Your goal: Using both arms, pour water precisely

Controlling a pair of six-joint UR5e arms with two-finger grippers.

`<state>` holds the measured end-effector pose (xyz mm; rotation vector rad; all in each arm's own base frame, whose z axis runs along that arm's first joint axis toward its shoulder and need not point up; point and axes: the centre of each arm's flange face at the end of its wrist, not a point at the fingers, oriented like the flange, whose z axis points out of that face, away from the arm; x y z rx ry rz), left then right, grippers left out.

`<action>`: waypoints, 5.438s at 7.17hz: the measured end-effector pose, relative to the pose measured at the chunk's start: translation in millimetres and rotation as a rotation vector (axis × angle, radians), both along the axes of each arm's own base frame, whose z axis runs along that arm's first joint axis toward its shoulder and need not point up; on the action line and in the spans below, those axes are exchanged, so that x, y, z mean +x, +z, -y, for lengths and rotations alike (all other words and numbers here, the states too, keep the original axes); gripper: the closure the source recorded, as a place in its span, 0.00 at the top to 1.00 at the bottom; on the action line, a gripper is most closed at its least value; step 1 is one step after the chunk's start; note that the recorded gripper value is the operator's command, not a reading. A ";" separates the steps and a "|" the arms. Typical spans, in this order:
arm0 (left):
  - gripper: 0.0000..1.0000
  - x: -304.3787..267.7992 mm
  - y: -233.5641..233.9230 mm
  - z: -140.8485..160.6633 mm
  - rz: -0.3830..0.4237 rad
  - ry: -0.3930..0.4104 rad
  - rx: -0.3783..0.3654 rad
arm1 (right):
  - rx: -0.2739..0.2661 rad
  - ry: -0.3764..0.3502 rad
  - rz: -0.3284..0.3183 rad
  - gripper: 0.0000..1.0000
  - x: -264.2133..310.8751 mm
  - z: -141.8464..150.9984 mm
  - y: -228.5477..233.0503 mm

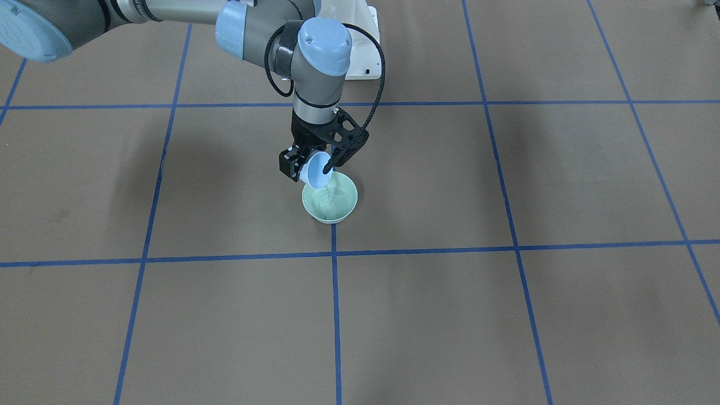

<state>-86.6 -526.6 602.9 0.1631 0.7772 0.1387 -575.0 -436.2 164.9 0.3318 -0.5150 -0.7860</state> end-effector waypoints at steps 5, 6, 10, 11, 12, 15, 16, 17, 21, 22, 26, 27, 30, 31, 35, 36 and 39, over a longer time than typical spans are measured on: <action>1.00 0.0 -1.4 0.5 0.000 -0.002 0.000 | 0.053 0.047 0.139 0.00 13.1 18.0 -14.7; 1.00 0.1 -1.7 0.8 0.000 -0.004 -0.002 | 0.061 0.085 0.197 0.00 18.9 23.7 -19.2; 1.00 1.9 -16.7 6.8 -0.008 -0.043 -0.014 | -0.005 0.346 0.482 0.00 61.2 50.2 -28.8; 1.00 3.5 -28.0 8.4 -0.014 -0.073 -0.024 | -0.046 0.436 0.530 0.00 75.8 59.3 -32.7; 1.00 7.9 -40.4 11.3 -0.021 -0.102 -0.036 | -0.082 0.536 0.565 0.00 93.3 65.9 -32.3; 1.00 52.4 -84.4 34.5 -0.046 -0.142 -0.075 | -0.108 0.796 0.602 0.00 164.1 81.6 4.1; 1.00 76.6 -103.0 39.0 -0.057 -0.145 -0.089 | -0.090 0.874 0.591 0.00 188.0 86.9 23.1; 1.00 103.2 -122.8 40.1 -0.070 -0.148 -0.106 | -0.078 0.960 0.574 0.00 209.1 90.1 47.3; 1.00 218.5 -202.0 30.9 -0.134 -0.155 -0.195 | 0.002 1.308 0.434 0.00 266.3 84.4 168.9; 1.00 244.2 -219.3 29.4 -0.148 -0.153 -0.216 | 0.027 1.387 0.390 0.00 279.0 78.5 203.2; 1.00 333.9 -262.1 13.9 -0.166 -0.140 -0.248 | 0.173 1.584 0.265 0.00 271.4 31.1 323.8; 1.00 347.9 -267.7 12.1 -0.160 -0.140 -0.244 | 0.208 1.616 0.250 0.00 260.1 23.3 351.4; 1.00 357.9 -272.4 10.6 -0.157 -0.140 -0.243 | 0.230 1.656 0.242 0.31 228.7 2.8 402.5; 1.00 358.2 -272.6 10.6 -0.157 -0.140 -0.243 | 0.224 1.658 0.240 0.48 220.3 -3.7 414.3; 1.00 358.4 -272.8 10.5 -0.157 -0.139 -0.243 | 0.217 1.656 0.230 1.00 206.6 -15.6 435.0; 1.00 358.4 -272.8 10.5 -0.157 -0.139 -0.243 | 0.218 1.654 0.229 1.00 206.7 -15.6 434.2; 1.00 358.4 -272.8 10.5 -0.157 -0.139 -0.243 | 0.230 1.654 0.253 1.00 224.1 -16.5 416.6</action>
